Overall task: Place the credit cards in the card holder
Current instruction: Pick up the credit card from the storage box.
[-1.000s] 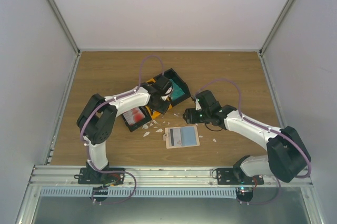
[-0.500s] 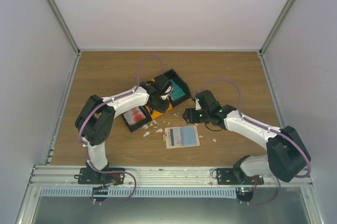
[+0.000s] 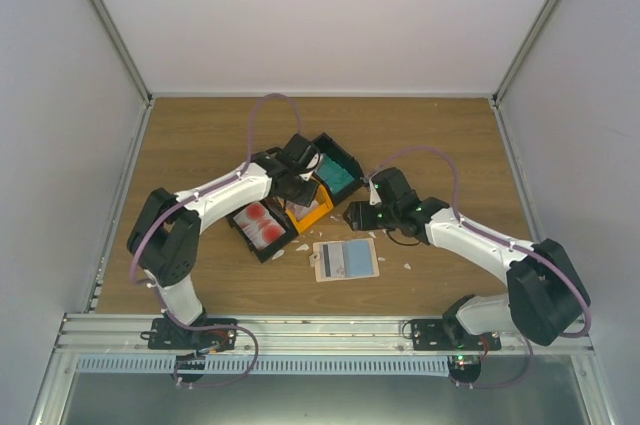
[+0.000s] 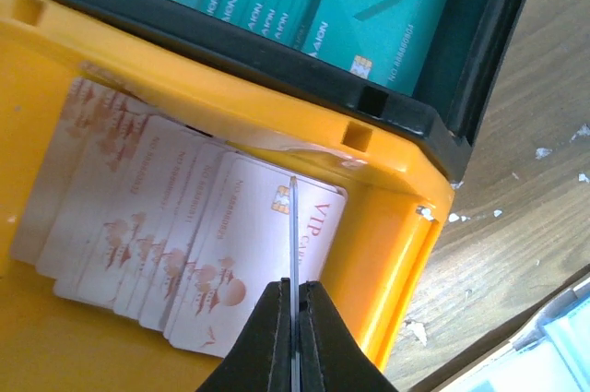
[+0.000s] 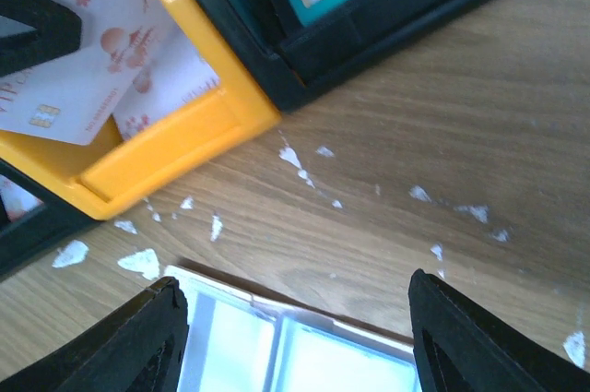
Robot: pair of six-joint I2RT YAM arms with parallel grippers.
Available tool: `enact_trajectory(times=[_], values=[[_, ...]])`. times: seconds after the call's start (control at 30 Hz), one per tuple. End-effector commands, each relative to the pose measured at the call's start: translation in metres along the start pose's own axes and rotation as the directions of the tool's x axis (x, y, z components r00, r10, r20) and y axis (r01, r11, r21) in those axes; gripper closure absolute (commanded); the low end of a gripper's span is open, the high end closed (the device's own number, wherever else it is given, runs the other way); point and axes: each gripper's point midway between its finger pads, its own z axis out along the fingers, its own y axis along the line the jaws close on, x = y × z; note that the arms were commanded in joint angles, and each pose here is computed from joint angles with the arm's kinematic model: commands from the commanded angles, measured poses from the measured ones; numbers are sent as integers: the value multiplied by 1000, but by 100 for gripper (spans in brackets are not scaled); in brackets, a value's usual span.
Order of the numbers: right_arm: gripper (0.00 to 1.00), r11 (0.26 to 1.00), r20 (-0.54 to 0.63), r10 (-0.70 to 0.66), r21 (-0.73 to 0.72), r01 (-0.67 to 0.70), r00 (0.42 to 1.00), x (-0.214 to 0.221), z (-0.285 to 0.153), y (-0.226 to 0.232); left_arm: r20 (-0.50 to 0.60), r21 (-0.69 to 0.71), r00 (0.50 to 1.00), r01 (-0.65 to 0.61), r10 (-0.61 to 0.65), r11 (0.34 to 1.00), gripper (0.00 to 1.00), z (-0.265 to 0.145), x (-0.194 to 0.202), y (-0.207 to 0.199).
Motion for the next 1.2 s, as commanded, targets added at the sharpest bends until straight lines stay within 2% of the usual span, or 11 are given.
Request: enact_trajectory(times=[0.0,0.17,0.33,0.53,0.63,0.8,0.87,1.0,1.07,1.17], values=[[34,996,92,1,-88,7,996,-33,-7,23,98,-8,994,53,-52,999,100,-18,-18,12],[33,978,141,-1,-205,30,990,-56,-15,51,190,28,976,107,-110,994,100,-42,-33,18],[31,914,201,40,-404,46,979,-79,-38,83,314,281,928,112,-202,953,100,-95,-55,-8],[21,762,285,106,-639,106,953,-98,-85,105,392,610,862,18,-322,792,100,-175,-66,-41],[19,701,311,91,-695,161,946,-101,-104,116,405,696,842,-32,-355,718,100,-206,-68,-51],[21,584,358,43,-767,267,933,-99,-139,139,382,790,839,-80,-386,608,100,-231,-69,-66],[24,565,353,36,-779,272,935,-99,-144,143,367,818,845,-94,-390,567,100,-235,-67,-72],[35,570,326,38,-783,248,945,-102,-141,143,353,851,849,-117,-393,512,100,-243,-66,-79],[47,563,324,44,-790,244,945,-104,-143,145,347,858,850,-117,-397,500,100,-244,-65,-79],[75,552,331,52,-796,249,942,-106,-147,147,346,860,850,-117,-398,497,98,-245,-64,-80]])
